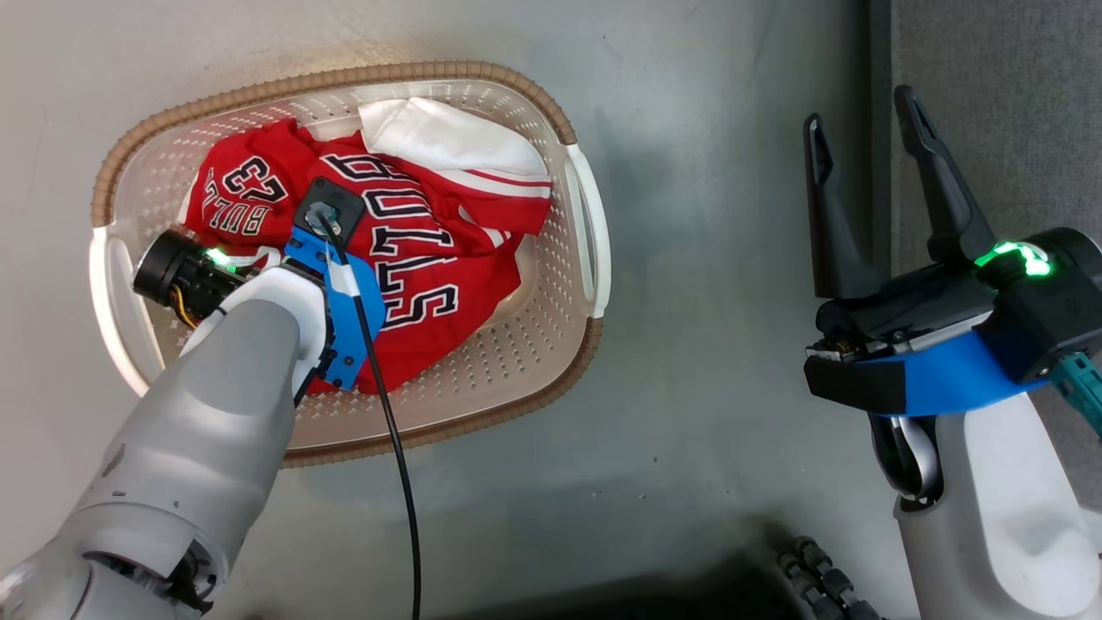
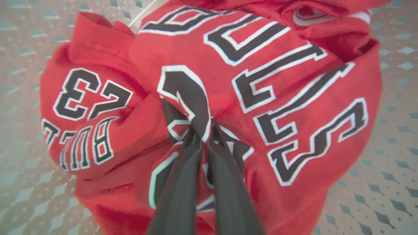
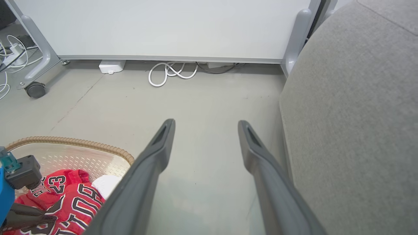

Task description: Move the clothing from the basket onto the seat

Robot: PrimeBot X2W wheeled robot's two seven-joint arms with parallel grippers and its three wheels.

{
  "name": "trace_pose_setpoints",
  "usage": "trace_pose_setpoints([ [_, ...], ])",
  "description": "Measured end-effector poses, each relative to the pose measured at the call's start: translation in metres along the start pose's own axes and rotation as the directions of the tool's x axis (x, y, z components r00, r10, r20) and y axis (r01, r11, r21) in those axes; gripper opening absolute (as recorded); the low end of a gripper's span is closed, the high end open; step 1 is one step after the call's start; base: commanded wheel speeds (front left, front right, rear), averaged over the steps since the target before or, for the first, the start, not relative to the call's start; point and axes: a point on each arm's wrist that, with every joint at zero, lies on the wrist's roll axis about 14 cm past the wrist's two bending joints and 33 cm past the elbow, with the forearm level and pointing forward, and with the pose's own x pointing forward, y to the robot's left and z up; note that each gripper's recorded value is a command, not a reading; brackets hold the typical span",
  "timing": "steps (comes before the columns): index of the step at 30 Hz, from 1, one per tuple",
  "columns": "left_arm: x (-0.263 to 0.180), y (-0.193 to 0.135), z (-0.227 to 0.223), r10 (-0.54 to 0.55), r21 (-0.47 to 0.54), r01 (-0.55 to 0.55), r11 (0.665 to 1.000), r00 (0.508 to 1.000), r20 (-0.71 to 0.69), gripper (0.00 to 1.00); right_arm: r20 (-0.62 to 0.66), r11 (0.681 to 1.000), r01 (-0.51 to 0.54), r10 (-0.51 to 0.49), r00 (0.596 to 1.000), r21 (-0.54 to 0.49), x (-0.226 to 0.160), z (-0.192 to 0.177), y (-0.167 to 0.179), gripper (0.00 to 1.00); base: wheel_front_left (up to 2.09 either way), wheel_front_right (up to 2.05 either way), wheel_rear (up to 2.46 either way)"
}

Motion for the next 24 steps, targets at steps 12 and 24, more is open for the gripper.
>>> trace_pose_setpoints([
  [12,-0.041,0.002,0.062,0.035,-0.045,-0.023,0.999,0.953,0.301,0.00,0.072,1.000,-0.017,0.017,0.997,-0.004,0.001,0.033,0.008,1.00,0.00,0.00,0.00],
  [24,-0.119,-0.007,0.113,0.086,-0.062,-0.061,0.996,0.820,0.565,0.00,0.157,0.999,-0.044,0.043,0.987,0.000,-0.021,0.086,0.022,1.00,0.00,0.00,0.00],
])
